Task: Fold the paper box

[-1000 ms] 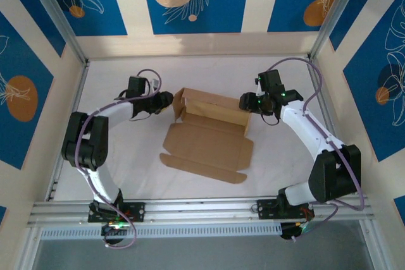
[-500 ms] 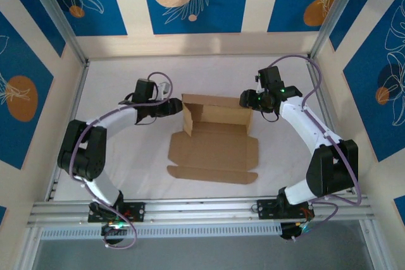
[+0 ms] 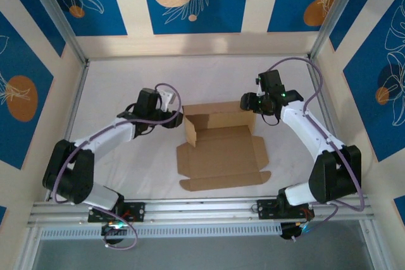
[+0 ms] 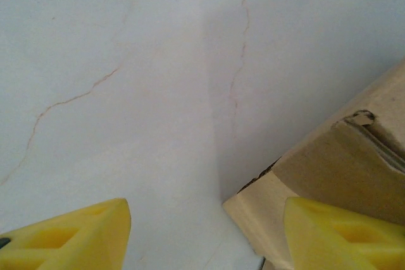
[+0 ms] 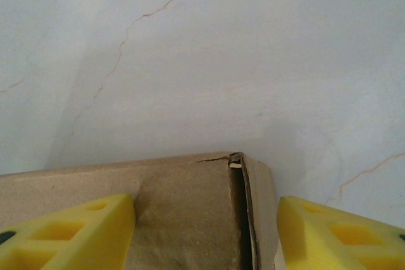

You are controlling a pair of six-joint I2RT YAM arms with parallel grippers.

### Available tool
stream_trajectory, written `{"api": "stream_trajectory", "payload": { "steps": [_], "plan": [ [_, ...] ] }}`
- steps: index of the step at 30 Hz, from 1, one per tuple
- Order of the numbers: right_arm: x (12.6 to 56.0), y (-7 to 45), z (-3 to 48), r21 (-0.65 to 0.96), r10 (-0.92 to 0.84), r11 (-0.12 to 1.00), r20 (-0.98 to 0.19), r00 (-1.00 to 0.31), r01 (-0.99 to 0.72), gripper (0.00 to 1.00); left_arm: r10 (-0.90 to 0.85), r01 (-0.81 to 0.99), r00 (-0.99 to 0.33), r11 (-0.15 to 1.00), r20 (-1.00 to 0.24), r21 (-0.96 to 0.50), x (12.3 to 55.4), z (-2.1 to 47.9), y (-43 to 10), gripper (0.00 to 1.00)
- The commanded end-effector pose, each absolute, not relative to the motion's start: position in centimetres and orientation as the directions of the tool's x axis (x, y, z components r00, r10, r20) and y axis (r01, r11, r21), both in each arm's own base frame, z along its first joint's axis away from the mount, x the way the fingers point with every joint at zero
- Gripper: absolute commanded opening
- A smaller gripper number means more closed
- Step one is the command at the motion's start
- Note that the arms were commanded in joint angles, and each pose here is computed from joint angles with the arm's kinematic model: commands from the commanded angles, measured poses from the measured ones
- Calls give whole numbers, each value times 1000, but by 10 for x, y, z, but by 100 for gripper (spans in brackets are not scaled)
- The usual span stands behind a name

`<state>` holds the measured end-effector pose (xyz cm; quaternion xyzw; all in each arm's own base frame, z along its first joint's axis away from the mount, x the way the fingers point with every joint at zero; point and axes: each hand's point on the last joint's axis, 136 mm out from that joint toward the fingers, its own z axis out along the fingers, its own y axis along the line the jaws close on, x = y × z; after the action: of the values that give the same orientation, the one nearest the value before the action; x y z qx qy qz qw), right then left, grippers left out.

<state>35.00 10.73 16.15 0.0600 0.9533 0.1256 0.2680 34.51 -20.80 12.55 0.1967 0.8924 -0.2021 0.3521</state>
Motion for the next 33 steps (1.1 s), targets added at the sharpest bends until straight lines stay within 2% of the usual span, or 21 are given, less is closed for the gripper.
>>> {"api": "stream_trajectory", "payload": {
  "steps": [1,10,14,25,33],
  "plan": [
    [327,106,140,251,178,966,-438,-881,70,63,256,522,-580,845,-774,-112,341,139,-212,67],
    [318,99,139,265,218,959,-473,-854,99,63,322,517,-548,856,-772,-10,327,146,-194,75],
    [318,99,137,273,227,956,-470,-853,104,63,357,512,-546,858,-758,35,323,151,-185,76],
    [314,101,134,302,246,947,-464,-851,109,63,392,622,-583,778,-711,-81,284,140,-202,76],
    [314,103,134,320,251,942,-462,-851,104,63,464,680,-551,732,-694,-51,258,126,-212,78]
  ]
}}
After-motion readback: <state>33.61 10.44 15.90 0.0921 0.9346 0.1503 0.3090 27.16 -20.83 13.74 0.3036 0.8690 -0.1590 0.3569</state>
